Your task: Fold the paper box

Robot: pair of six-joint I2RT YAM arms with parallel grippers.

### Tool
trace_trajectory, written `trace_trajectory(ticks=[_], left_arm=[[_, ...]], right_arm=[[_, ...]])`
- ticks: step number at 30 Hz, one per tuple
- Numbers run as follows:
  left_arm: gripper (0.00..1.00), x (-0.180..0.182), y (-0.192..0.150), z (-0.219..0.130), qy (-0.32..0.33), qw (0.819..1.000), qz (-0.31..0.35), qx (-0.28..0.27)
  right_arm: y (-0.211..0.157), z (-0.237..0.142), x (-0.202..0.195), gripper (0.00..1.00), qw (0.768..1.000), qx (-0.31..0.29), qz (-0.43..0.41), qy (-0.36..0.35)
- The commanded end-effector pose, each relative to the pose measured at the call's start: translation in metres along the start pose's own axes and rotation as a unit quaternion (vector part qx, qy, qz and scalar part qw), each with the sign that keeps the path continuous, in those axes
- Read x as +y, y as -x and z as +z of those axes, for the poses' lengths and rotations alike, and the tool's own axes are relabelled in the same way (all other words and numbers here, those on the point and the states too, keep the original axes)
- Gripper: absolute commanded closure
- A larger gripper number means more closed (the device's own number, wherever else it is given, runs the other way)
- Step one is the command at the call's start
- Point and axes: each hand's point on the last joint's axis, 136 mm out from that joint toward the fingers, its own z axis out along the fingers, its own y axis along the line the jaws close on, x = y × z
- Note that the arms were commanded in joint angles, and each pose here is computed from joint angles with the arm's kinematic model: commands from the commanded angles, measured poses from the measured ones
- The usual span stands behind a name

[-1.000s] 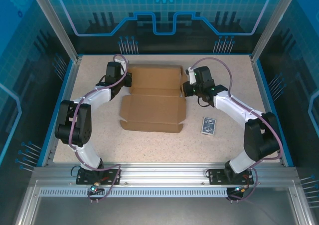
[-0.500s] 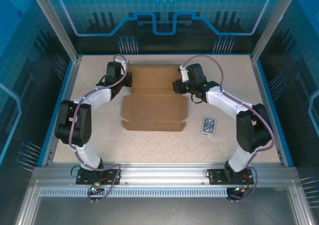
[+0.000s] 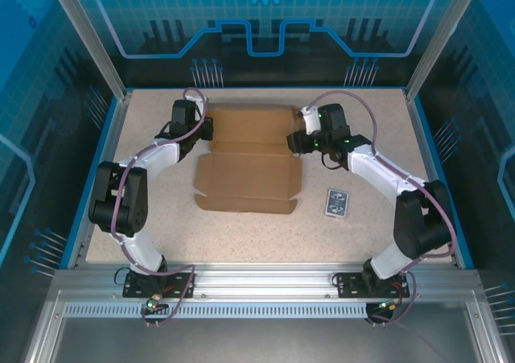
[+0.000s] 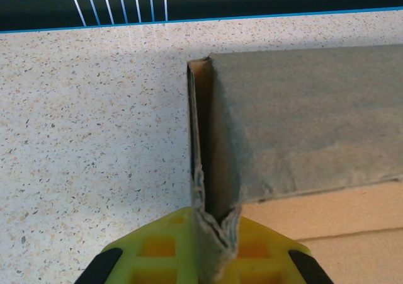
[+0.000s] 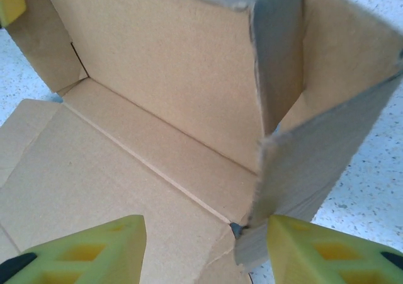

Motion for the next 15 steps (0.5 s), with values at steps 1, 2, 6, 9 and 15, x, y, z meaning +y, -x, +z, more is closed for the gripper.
trace_trajectory(ticks=[1,2,6,9,15], left_arm=[[1.00,-0.007,0.016,-0.010,-0.014,1.000,-0.005,-0.020],[1.00,-0.007,0.015,-0.010,-0.015,1.000,-0.005,-0.019],[1.00,-0.007,0.015,-0.010,-0.015,1.000,-0.005,-0.020],[1.00,-0.008,0.015,-0.010,-0.015,1.000,-0.005,-0.019],[1.00,-0.007,0.016,-0.011,-0.014,1.000,-0.004,-0.020]], right_arm=[[-0.001,-0.022,-0.007,0.46,1.000,-0.004,-0.008,-0.004],[-0.001,-0.027,-0.010,0.45,1.000,-0.008,-0.008,-0.006],[0.003,-0.045,-0.022,0.44,1.000,-0.024,-0.002,-0.017],[0.004,-0.056,-0.036,0.44,0.999,-0.035,0.009,-0.028],[-0.002,-0.064,-0.086,0.45,0.994,-0.037,0.078,-0.071]])
